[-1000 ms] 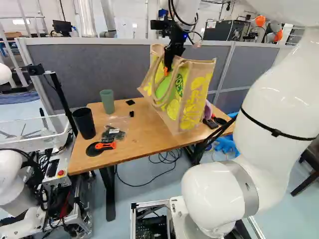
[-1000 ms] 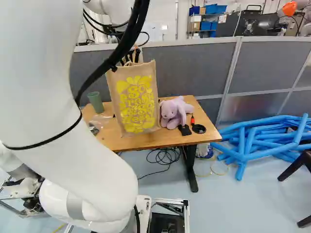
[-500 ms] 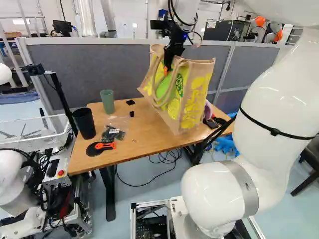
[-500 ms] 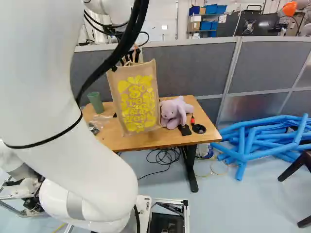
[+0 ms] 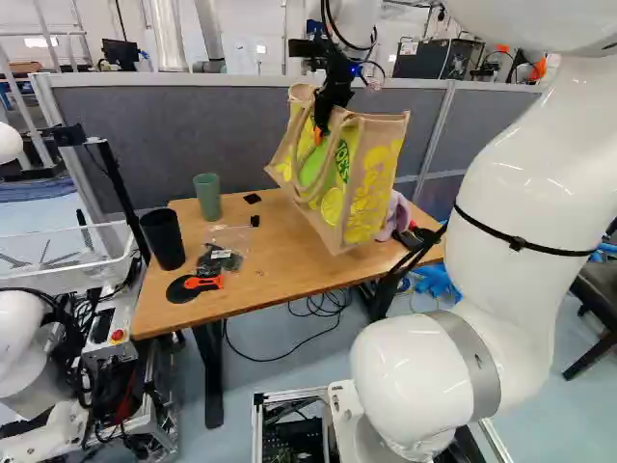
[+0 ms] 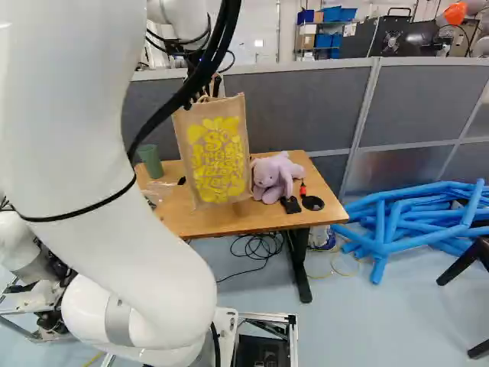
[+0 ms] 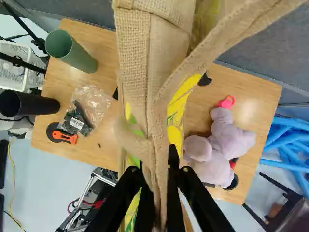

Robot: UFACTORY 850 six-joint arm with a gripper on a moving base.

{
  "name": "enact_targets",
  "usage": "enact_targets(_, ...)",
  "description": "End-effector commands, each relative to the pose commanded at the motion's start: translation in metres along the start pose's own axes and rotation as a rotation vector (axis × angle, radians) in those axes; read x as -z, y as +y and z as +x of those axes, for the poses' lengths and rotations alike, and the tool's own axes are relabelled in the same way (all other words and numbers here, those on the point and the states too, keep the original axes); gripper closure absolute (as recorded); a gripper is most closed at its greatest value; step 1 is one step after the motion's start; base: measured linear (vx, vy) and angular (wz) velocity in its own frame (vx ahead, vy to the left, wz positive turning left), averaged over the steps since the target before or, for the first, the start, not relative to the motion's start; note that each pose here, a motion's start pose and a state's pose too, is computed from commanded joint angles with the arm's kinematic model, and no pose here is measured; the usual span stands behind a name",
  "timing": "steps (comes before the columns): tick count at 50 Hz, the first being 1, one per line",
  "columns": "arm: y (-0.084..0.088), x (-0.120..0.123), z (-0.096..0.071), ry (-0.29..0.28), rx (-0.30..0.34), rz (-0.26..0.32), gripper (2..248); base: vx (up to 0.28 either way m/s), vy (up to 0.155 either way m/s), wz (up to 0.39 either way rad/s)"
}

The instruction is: Pick up the bag on the ground and place it on the table

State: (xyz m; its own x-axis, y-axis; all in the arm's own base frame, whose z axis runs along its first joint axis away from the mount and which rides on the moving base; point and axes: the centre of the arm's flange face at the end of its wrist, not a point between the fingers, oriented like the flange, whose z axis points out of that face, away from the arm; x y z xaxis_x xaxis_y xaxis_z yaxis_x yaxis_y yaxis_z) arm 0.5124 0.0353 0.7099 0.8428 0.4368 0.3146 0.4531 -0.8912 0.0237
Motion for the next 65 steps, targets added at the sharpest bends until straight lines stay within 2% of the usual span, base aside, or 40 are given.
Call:
enact_targets(32, -0.017, -0.052, 0.033, -0.052, 0.023, 0.079, 227, 0.0, 0.0, 0.0)
enact_targets(52, -0.031, -0.086, 0.044, -0.082, 0.01, 0.146, 227, 0.0, 0.0, 0.0)
enact_targets(65, -0.034, -0.108, 0.048, -0.118, 0.025, 0.151, 227, 0.0, 0.0, 0.0)
